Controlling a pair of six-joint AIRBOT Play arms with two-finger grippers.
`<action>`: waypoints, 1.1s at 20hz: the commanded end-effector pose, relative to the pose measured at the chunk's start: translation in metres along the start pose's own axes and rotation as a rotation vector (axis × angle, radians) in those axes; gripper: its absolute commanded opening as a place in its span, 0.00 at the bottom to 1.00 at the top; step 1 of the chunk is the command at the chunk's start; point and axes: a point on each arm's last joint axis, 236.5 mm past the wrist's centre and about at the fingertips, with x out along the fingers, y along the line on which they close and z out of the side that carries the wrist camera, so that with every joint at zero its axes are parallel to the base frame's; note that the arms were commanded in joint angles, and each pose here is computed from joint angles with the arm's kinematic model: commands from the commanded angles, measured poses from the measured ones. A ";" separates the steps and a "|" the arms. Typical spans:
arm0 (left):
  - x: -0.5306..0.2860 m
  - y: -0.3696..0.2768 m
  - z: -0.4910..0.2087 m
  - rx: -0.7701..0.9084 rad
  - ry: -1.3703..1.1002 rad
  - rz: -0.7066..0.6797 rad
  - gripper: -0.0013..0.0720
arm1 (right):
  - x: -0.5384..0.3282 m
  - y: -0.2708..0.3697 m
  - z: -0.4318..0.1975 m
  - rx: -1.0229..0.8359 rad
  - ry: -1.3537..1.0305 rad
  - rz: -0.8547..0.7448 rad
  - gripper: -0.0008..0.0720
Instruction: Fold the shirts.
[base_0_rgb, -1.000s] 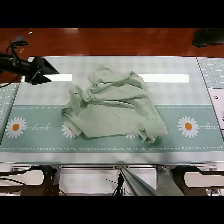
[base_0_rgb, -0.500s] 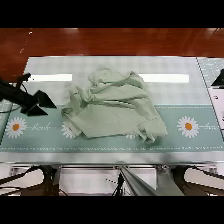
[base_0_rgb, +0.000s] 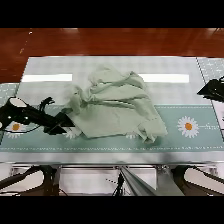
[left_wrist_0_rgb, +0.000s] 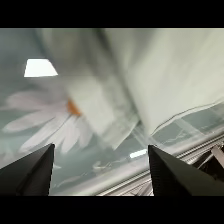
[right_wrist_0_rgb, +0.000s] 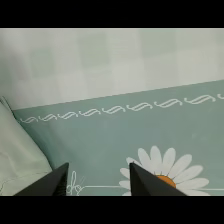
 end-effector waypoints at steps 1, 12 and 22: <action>0.033 -0.020 0.011 0.004 -0.036 -0.036 1.00 | -0.004 0.005 0.007 -0.011 -0.050 0.010 0.65; 0.056 -0.063 0.003 0.094 0.018 -0.185 0.05 | 0.021 -0.003 -0.044 0.022 0.062 -0.002 0.66; 0.054 -0.066 0.000 0.112 0.028 -0.200 0.05 | 0.145 0.065 -0.128 -0.038 0.214 0.160 0.78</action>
